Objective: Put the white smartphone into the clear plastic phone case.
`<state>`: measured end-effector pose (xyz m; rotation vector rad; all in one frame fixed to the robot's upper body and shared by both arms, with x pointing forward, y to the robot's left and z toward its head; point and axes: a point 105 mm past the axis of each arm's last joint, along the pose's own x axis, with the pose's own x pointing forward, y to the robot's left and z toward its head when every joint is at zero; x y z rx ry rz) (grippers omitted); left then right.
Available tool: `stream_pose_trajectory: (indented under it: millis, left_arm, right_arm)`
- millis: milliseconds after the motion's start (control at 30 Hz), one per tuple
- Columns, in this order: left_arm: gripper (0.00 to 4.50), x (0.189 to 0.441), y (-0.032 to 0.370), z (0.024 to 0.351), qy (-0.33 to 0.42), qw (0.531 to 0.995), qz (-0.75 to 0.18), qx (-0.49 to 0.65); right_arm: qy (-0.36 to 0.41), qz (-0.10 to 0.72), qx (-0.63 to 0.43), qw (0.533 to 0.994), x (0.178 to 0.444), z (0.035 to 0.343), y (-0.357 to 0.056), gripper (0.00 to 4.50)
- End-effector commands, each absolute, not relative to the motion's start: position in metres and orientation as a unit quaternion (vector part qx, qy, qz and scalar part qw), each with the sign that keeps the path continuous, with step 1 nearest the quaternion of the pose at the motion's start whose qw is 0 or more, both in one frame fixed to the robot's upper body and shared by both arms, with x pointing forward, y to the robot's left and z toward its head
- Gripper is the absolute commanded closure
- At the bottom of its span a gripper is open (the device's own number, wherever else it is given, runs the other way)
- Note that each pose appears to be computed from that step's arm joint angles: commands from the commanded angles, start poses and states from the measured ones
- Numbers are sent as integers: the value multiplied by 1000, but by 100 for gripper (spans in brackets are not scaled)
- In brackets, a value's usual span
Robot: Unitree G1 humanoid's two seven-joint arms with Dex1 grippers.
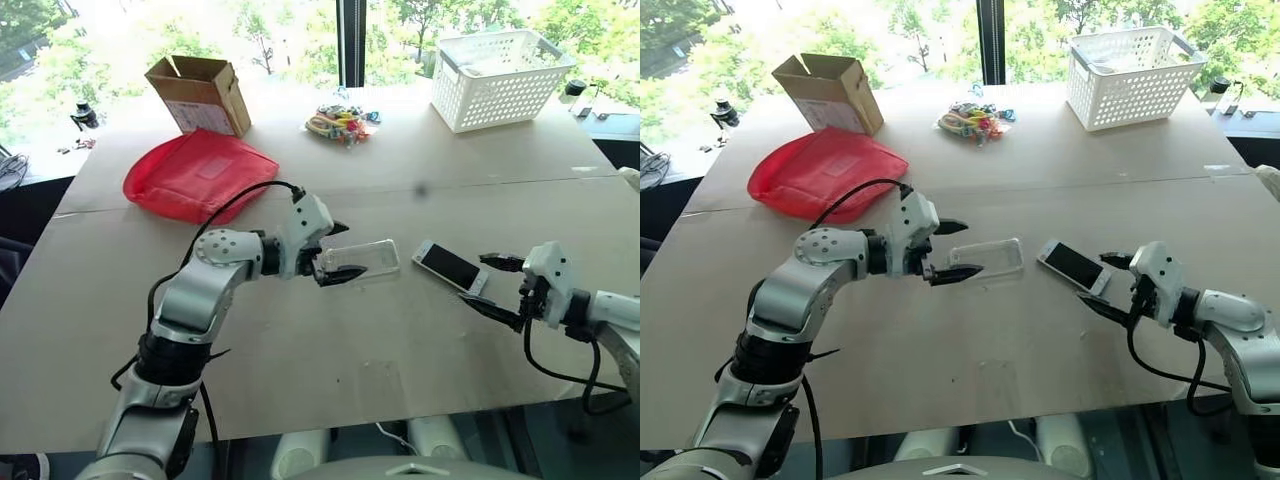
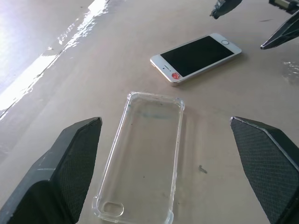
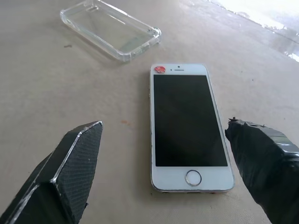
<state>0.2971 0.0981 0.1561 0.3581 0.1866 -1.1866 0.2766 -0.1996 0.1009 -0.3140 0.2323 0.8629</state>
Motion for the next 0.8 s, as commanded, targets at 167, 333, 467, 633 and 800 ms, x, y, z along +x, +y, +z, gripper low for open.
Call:
stream_pose_trajectory:
  millis: [167,333,467,633,800]
  left_arm:
    - [3,272,113,188,48,794,-584,162]
    - [3,271,118,185,53,802,-572,163]
    - [3,268,117,183,52,803,-571,162]
    - [3,262,111,184,46,794,-589,143]
    - [0,260,113,179,60,787,-595,151]
  right_arm:
    - [120,421,-164,884,296,89,-194,0]
    - [150,439,-149,873,299,74,-195,0]
    - [189,460,-130,858,291,57,-197,0]
    - [214,459,-133,852,290,45,-204,0]
    - [216,457,-163,847,290,40,-207,161]
